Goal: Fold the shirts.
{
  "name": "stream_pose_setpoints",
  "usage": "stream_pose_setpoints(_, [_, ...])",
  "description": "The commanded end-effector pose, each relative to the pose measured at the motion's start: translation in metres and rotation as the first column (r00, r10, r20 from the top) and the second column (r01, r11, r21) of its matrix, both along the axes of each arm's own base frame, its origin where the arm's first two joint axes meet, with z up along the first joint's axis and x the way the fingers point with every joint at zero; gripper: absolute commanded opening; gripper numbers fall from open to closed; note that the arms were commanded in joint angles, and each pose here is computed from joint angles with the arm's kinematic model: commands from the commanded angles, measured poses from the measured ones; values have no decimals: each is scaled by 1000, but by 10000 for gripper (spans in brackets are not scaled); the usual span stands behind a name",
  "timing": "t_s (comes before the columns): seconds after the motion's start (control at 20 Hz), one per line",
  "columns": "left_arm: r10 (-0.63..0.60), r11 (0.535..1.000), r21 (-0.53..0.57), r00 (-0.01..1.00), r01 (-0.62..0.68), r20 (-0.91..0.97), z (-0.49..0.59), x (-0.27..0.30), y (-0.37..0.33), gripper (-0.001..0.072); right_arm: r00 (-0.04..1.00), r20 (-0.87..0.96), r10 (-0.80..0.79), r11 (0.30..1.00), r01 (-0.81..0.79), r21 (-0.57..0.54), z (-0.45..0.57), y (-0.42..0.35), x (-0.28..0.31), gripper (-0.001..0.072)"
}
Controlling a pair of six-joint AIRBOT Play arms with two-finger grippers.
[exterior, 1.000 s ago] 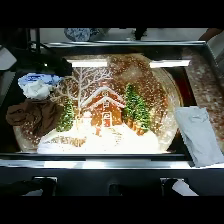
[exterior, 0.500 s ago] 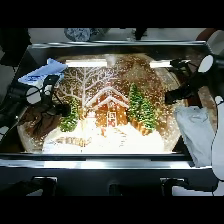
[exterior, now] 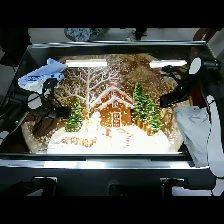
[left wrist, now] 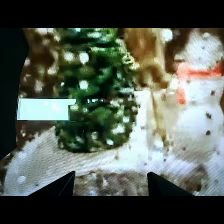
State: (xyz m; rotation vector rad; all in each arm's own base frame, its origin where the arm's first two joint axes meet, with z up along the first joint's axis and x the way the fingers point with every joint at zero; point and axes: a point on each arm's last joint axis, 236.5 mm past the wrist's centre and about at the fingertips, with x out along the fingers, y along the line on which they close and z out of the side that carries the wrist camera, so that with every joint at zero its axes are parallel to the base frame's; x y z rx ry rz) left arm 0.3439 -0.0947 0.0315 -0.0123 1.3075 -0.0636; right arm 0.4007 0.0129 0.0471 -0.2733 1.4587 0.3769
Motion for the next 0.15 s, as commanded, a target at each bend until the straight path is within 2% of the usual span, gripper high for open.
stream_pose_setpoints(0.0, [3,1000,-1,1000,-3,3,0,0,0,544,1000,-4,1,1000,-1,0,-1,1,-1,683])
stream_pose_setpoints(0.1, [3,1000,-1,1000,-3,3,0,0,0,544,1000,-4,1,1000,-1,0,-1,1,-1,683])
